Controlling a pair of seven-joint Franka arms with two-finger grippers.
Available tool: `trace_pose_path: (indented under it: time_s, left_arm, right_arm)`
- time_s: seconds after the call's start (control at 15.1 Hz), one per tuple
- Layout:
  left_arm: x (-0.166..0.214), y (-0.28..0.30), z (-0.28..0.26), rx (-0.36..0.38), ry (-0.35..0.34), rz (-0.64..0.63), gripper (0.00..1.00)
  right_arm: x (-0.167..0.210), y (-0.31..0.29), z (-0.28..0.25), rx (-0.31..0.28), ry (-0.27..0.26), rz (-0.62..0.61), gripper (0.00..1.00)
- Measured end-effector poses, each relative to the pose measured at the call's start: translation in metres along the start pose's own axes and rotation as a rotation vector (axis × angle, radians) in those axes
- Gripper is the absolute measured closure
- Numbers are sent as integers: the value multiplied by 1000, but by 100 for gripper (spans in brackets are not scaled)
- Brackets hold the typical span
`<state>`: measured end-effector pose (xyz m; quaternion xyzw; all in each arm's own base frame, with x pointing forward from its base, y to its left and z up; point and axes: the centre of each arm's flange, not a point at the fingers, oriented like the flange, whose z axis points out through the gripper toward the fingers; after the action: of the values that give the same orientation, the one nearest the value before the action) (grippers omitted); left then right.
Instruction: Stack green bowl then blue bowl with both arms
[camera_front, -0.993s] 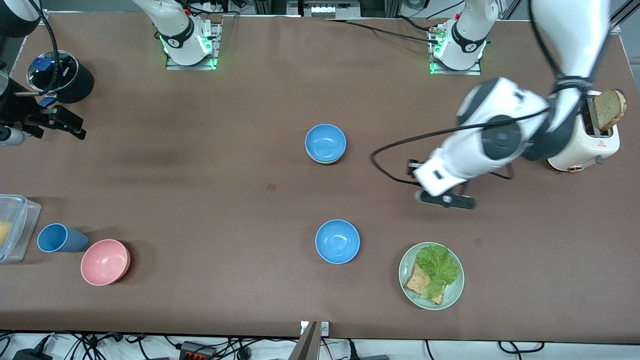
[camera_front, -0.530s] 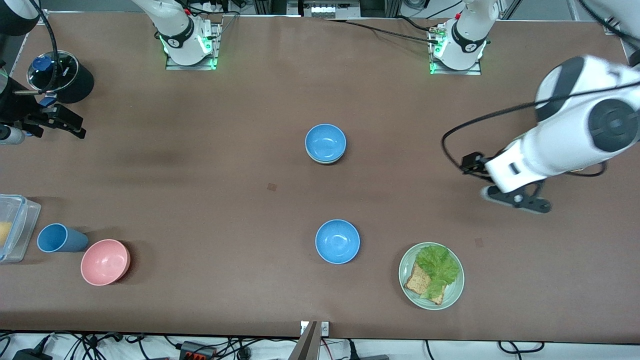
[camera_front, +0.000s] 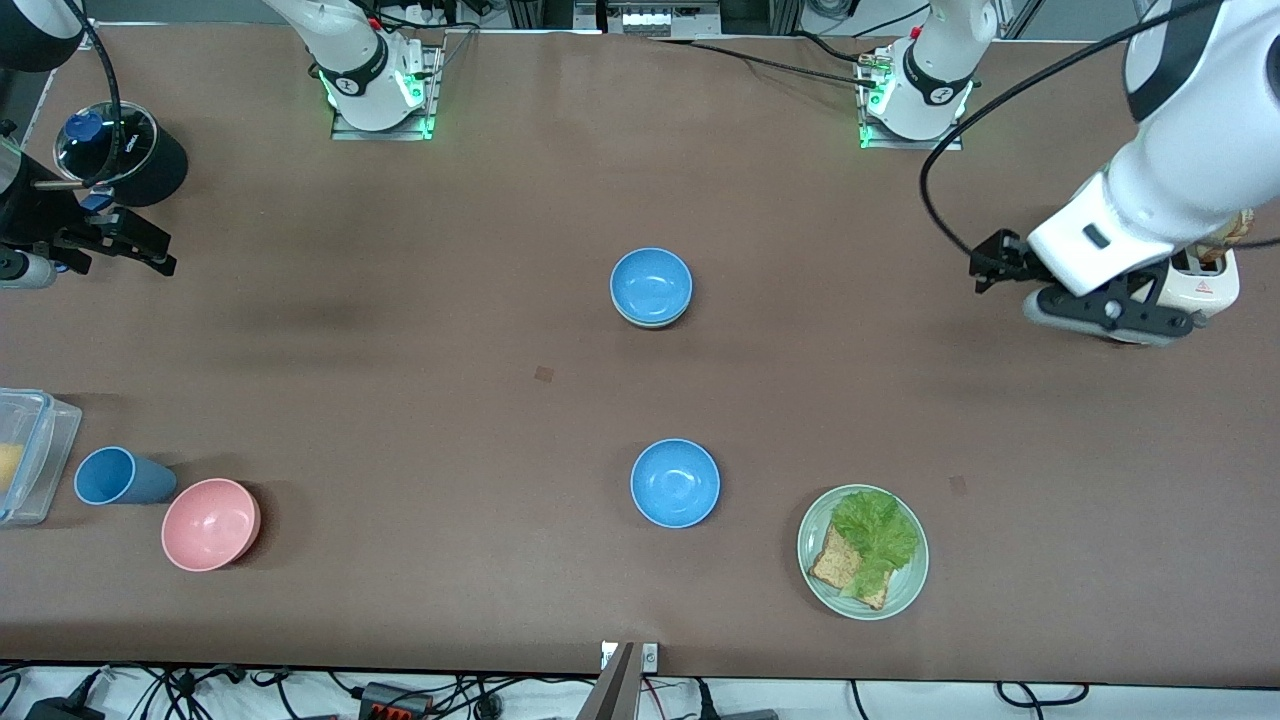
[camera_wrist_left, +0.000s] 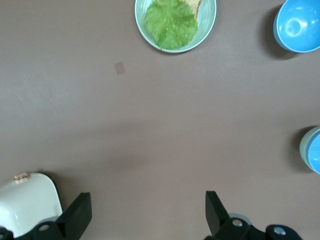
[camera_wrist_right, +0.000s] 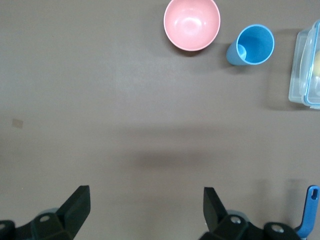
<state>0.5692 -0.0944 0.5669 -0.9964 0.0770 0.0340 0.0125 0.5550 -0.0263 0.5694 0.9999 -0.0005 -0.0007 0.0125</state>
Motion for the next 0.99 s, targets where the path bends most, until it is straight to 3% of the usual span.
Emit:
trace_pose_path:
  time_s: [0.26,0.46,0.99]
  left_arm:
    - [-17,-29,10,0,19,-2,0]
    - [-18,-46,26,-46,33,-18,0]
    - [-29,-33,32,-58,5,0,0]
  right_arm:
    - [-2,0,1,1,-16,0,0]
    - [-2,0,1,1,-16,0,0]
    - [-2,0,1,1,-15,0,0]
